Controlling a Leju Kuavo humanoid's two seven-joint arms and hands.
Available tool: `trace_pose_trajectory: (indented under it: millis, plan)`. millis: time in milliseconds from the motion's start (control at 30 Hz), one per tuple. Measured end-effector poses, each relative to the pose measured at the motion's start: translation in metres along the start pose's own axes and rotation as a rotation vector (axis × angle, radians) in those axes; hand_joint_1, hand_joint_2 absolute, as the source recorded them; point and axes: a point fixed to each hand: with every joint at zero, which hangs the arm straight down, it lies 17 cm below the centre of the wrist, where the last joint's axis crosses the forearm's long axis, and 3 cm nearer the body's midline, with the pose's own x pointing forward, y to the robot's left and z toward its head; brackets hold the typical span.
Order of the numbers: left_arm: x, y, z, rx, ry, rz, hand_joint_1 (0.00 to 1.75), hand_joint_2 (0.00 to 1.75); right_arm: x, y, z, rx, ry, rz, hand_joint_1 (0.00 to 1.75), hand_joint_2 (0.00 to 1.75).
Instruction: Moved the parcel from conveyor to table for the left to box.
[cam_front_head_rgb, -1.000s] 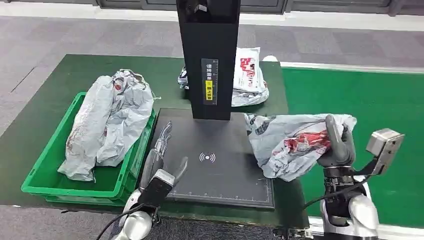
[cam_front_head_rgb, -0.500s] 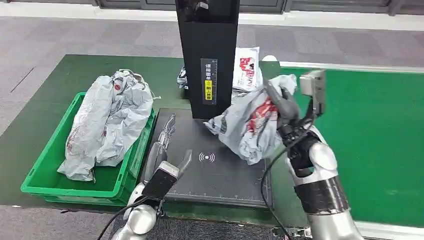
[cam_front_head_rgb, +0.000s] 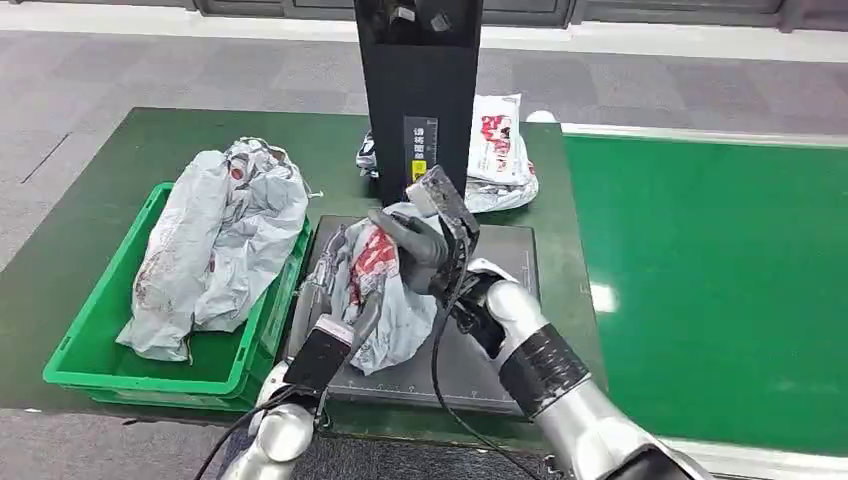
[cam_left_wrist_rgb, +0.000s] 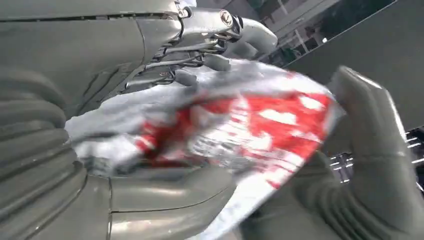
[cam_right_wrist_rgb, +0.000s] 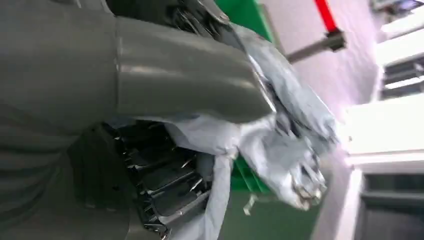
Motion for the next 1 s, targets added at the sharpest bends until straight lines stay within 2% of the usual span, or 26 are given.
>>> trace_pose_trajectory:
  millis: [267,367,467,633,767,867,1000]
  plan:
    - [-0.007,0.003,0.002,0.007,0.012,-0.014,0.00,1.75,-0.025,0.021,0.001,0.093,0.066,0.115,0.00,0.00]
    - [-0.008,0.005,0.002,0.010,0.014,-0.018,0.00,1.75,-0.060,0.016,0.007,0.112,0.181,0.273,0.00,0.00]
    - [-0.010,0.007,0.001,0.013,0.024,-0.021,0.00,1.75,-0.109,-0.012,0.020,0.084,0.348,0.537,0.00,0.00]
    - [-0.010,0.009,0.001,0.006,0.025,-0.031,0.00,1.75,-0.154,-0.058,0.047,0.011,0.514,0.768,0.00,0.00]
    - [-0.011,0.006,0.004,-0.015,0.031,-0.046,0.00,1.75,-0.182,-0.099,0.085,-0.044,0.632,0.928,0.00,0.00]
    - [-0.013,0.009,0.009,-0.014,0.037,-0.065,0.00,1.75,-0.183,-0.113,0.106,-0.105,0.635,0.981,0.00,0.00]
    - [-0.016,0.014,0.018,-0.005,0.049,-0.091,0.00,1.75,-0.159,-0.113,0.116,-0.246,0.530,0.912,0.00,0.00]
